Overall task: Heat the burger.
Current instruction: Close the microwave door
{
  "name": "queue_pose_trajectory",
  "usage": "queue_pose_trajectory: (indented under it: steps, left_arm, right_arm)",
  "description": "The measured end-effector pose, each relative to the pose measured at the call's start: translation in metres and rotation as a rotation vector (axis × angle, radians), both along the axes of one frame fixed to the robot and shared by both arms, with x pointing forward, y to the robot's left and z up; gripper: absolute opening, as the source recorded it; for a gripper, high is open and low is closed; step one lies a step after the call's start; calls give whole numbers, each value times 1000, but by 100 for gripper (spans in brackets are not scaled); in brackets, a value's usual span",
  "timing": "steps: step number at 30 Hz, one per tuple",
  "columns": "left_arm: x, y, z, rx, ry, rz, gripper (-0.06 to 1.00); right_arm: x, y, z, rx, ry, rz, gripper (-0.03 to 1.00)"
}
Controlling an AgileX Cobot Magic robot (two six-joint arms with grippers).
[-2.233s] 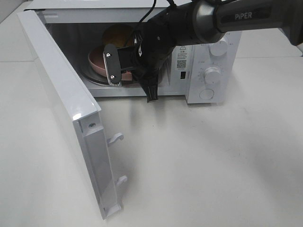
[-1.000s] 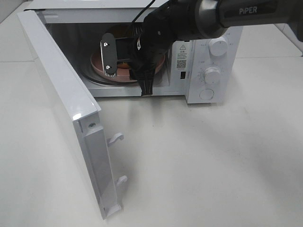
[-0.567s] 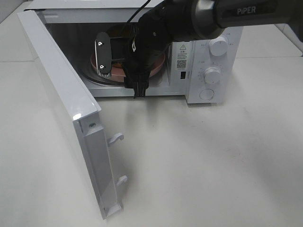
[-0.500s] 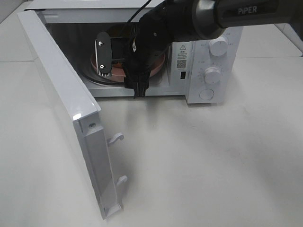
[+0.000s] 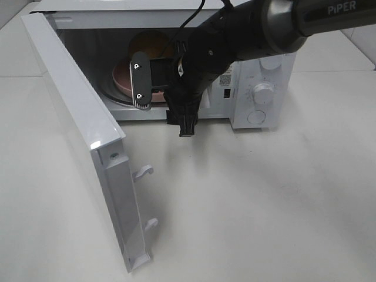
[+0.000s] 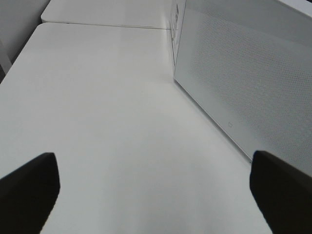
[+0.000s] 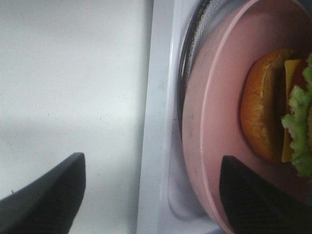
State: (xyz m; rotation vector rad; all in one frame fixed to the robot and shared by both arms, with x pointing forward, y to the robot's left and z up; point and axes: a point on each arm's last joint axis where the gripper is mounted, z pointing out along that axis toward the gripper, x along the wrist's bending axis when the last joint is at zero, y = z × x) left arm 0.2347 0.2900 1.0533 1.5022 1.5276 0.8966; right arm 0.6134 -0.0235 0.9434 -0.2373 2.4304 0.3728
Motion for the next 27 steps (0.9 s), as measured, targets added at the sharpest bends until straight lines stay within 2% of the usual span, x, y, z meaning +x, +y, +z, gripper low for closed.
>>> queue_pose_trajectory:
  steps: [4,16,26,27]
  left_arm:
    - [0,0,0,0,0,0,98]
    - [0,0,0,0,0,0,98]
    - [0,0,0,0,0,0,98]
    - [0,0,0,0,0,0,98]
  right_arm:
    - [-11,-7,3,18,6,-7,76]
    - [-35,-25,15,81,46,-80,76]
    - [-53,-39,34,254,122,-279,76]
    - [-58,-42,37,292,144,-328,76]
